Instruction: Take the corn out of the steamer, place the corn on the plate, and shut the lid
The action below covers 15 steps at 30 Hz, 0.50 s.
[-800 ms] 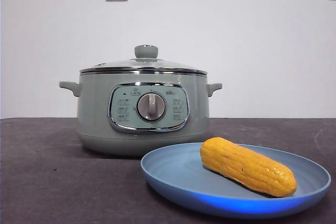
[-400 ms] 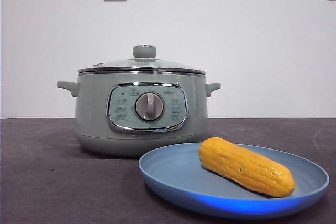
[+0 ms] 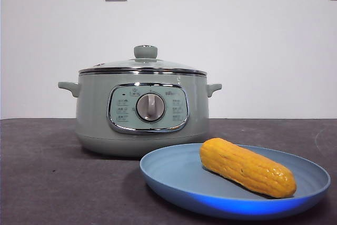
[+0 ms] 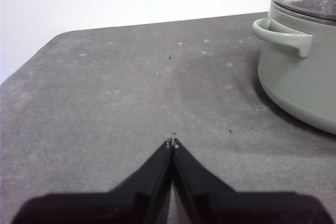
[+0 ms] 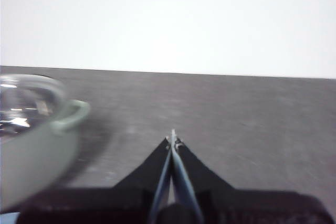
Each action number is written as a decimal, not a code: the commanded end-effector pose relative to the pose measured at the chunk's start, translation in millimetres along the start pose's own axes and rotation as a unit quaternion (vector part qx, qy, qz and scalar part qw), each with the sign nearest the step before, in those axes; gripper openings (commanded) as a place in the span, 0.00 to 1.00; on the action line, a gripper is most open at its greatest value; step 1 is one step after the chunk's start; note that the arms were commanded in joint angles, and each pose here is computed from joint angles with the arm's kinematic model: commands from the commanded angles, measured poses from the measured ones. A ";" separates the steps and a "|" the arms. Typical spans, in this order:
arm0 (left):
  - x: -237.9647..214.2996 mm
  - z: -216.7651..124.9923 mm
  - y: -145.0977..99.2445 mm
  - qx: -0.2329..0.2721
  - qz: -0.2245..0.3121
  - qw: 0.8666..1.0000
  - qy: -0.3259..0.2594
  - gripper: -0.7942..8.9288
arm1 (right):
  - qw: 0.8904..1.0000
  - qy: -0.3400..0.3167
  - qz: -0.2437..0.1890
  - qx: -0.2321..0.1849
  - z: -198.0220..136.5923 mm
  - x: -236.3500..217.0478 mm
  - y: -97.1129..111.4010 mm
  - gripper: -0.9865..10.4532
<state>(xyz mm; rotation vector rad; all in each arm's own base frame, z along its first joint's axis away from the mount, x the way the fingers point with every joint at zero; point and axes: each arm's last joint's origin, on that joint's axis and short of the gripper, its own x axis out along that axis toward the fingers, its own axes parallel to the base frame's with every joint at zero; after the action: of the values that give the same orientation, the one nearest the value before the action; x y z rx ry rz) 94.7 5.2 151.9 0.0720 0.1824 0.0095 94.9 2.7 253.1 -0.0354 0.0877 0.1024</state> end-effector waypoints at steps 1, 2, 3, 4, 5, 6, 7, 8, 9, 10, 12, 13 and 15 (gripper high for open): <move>1.1 -3.8 0.0 -0.005 0.001 1.000 0.005 0.08 | 1.000 -0.007 -0.022 -0.006 -26.6 2.2 -3.3 0.09; 1.1 -3.8 0.0 -0.005 0.001 1.000 0.005 0.08 | 1.000 -0.013 -0.028 -0.006 -34.8 3.1 -4.1 0.09; 1.1 -3.9 0.0 -0.006 0.001 1.000 0.006 0.08 | 0.999 -0.018 -0.032 -0.006 -42.5 3.8 -4.7 0.09; 1.1 -3.8 0.0 -0.005 0.001 1.000 0.005 0.08 | 0.999 -0.021 -0.035 -0.007 -48.7 4.4 -5.0 0.09; 1.1 -3.8 0.0 -0.005 0.001 1.000 0.005 0.08 | 0.999 -0.021 -0.037 -0.007 -55.7 5.2 -5.1 0.09; 1.1 -3.9 0.0 -0.006 0.001 1.000 0.006 0.08 | 0.999 -0.019 -0.037 -0.006 -61.5 5.7 -4.9 0.09; 1.1 -3.8 0.0 -0.005 0.001 1.000 0.005 0.08 | 0.999 -0.015 -0.037 -0.006 -67.6 6.3 -4.7 0.09; 1.1 -3.8 0.0 -0.005 0.001 1.000 0.005 0.08 | 0.999 -0.012 -0.037 -0.005 -73.2 7.0 -4.6 0.09; 1.1 -3.8 0.0 -0.005 0.001 1.000 0.005 0.08 | 0.999 -0.009 -0.037 -0.005 -78.5 7.7 -4.5 0.09; 1.1 -3.9 0.0 -0.006 0.001 1.000 0.006 0.08 | 0.999 -0.006 -0.038 -0.005 -82.7 8.3 -4.5 0.09; 1.1 -3.8 0.0 -0.005 0.001 1.000 0.005 0.08 | 0.999 0.000 -0.037 -0.003 -90.1 9.4 -4.3 0.09; 1.1 -3.9 0.0 -0.006 0.001 1.000 0.006 0.08 | 0.999 0.002 -0.037 -0.002 -93.8 10.0 -4.3 0.09; 1.1 -3.8 0.0 -0.005 0.001 1.000 0.005 0.08 | 0.999 0.016 -0.037 0.000 -99.4 10.1 -4.0 0.09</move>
<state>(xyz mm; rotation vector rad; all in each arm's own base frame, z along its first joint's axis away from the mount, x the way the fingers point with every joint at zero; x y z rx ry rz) 94.7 5.2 151.9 0.0716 0.1824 0.0092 96.7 -4.0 157.0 -0.0393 0.1104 0.0324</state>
